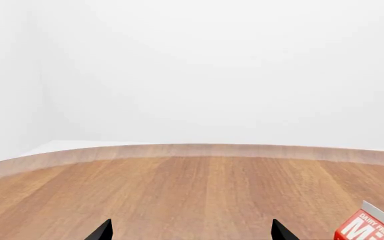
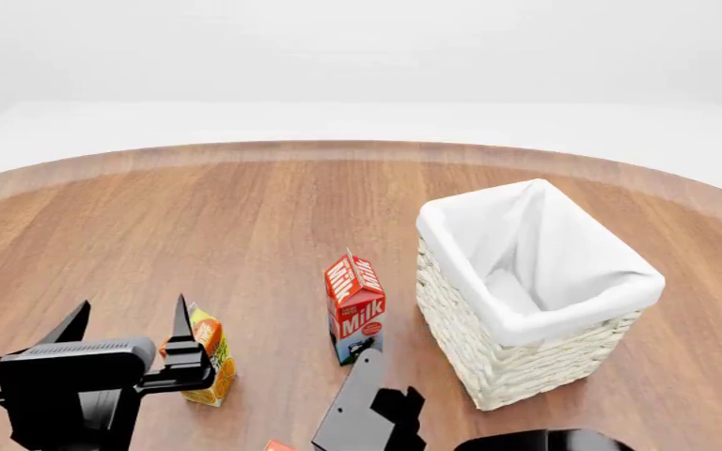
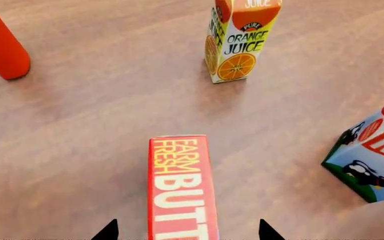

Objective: Pick up the cream cheese box and the butter, and put them in the basket.

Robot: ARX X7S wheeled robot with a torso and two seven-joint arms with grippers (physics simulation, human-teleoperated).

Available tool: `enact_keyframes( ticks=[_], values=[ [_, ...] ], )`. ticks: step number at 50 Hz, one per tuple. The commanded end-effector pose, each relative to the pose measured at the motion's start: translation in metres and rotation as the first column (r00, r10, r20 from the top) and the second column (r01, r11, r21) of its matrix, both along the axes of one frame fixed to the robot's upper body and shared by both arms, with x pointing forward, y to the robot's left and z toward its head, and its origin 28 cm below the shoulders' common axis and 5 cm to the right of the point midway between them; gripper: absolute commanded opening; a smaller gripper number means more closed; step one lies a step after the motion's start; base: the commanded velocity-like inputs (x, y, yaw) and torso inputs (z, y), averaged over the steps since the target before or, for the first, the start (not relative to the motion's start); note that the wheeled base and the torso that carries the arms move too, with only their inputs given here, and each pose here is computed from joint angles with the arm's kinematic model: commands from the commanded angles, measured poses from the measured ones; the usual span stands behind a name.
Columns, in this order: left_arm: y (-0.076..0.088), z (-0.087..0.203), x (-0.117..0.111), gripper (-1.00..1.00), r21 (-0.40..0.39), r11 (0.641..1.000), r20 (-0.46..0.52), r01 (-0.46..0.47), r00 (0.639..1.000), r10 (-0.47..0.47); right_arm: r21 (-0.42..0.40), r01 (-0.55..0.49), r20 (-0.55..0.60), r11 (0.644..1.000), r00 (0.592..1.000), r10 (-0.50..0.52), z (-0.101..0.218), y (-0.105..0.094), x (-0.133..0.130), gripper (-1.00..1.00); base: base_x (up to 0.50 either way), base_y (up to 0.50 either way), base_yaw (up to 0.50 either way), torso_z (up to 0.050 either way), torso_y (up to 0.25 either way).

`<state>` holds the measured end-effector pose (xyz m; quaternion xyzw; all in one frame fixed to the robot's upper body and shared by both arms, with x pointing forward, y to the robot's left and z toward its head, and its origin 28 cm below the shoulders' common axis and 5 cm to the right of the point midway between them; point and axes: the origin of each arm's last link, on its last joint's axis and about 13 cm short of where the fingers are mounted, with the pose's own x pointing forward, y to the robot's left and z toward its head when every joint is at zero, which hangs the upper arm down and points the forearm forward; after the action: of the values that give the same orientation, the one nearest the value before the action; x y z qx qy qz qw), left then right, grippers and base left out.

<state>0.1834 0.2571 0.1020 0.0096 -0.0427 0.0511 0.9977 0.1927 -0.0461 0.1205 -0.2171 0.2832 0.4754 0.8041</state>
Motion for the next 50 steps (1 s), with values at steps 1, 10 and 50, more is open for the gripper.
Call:
enact_keyframes(
  ticks=[1, 10, 50],
  values=[
    [0.0, 0.001, -0.001, 1.0, 0.001, 1.0, -0.001, 0.002, 1.0, -0.002, -0.018, 0.0, -0.016, 1.0, 1.0, -0.001, -0.009, 0.001, 0.002, 1.0, 0.0, 0.0, 0.0, 0.0, 0.0],
    [0.0, 0.0, 0.0, 1.0, 0.001, 1.0, -0.001, 0.001, 1.0, -0.001, -0.032, 0.002, -0.031, 0.999, 1.0, -0.003, -0.018, 0.002, 0.004, 1.0, 0.0, 0.0, 0.0, 0.0, 0.0],
    [-0.001, 0.0, -0.001, 1.0, 0.001, 1.0, -0.002, 0.004, 1.0, -0.004, -0.069, -0.01, -0.066, 0.998, 0.998, 0.006, -0.038, 0.005, 0.01, 1.0, 0.0, 0.0, 0.0, 0.0, 0.0]
  ],
)
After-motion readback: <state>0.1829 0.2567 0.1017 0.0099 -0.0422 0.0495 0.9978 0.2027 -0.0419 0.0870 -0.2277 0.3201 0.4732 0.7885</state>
